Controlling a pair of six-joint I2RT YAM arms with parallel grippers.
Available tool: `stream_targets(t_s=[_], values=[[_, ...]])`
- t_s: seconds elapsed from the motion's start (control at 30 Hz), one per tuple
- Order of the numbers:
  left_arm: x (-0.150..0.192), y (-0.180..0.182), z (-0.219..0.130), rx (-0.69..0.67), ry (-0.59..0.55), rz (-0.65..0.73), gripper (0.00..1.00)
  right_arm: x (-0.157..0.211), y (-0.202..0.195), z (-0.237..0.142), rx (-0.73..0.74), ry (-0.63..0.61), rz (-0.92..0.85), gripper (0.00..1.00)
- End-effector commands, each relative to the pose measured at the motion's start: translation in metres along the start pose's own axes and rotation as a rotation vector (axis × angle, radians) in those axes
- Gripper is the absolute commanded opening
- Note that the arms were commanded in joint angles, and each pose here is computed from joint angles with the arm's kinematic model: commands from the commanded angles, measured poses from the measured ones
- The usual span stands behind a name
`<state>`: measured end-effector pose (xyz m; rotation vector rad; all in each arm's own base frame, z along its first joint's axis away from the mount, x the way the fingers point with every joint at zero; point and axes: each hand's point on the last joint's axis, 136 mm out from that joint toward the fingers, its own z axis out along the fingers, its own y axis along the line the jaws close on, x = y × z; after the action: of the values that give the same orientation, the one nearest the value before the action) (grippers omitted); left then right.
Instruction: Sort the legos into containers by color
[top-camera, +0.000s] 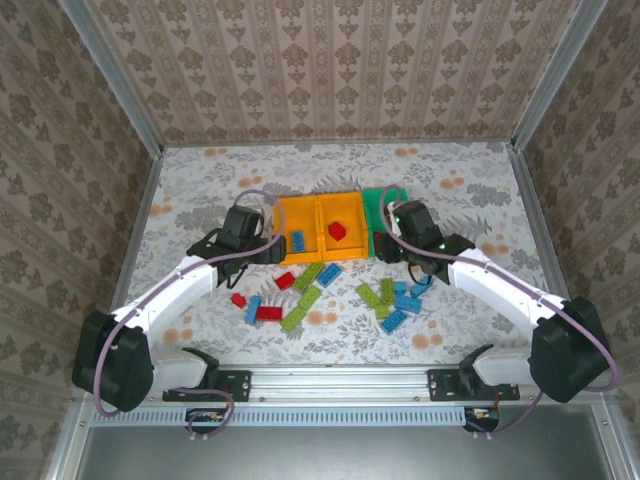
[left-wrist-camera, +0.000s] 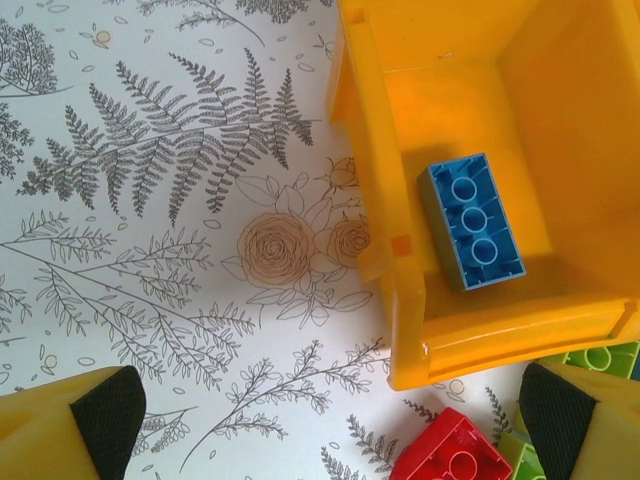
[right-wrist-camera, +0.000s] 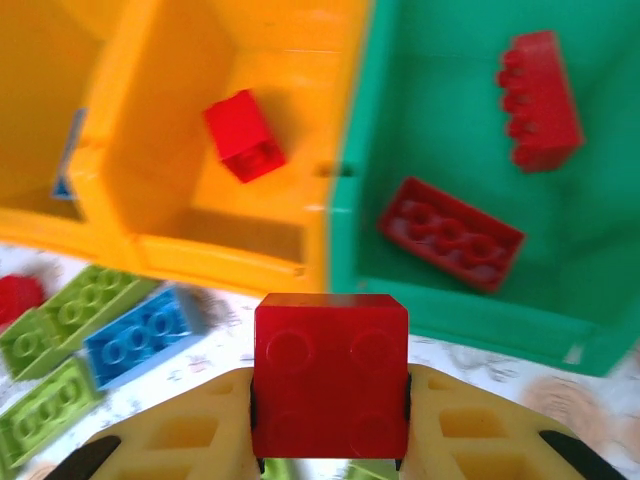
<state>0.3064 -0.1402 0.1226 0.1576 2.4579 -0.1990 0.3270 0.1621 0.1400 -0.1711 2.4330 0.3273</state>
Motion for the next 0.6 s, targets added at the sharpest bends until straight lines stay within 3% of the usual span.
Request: stream_targets(t_s=[0.0,0.2,0.37,0.57], values=[[0.013,0.01,-0.002,-0.034,0.042,0.007,1.0,-0.016,-0.028,0.006,0.115,0.053,0.053,0.2],[0.028,0.008,0.002,-0.018,0.1,-0.007,1.0,-0.038,-0.05,0.029,0.198,0.148,0.053,0.25],[0.036,0.008,0.007,-0.01,0.134,-0.038,1.0,-0.041,-0.066,0.046,0.263,0.22,0.06,0.37],[0.035,0.009,0.01,-0.022,0.161,-0.046,1.0,-0.055,-0.067,0.054,0.267,0.236,0.051,0.68]])
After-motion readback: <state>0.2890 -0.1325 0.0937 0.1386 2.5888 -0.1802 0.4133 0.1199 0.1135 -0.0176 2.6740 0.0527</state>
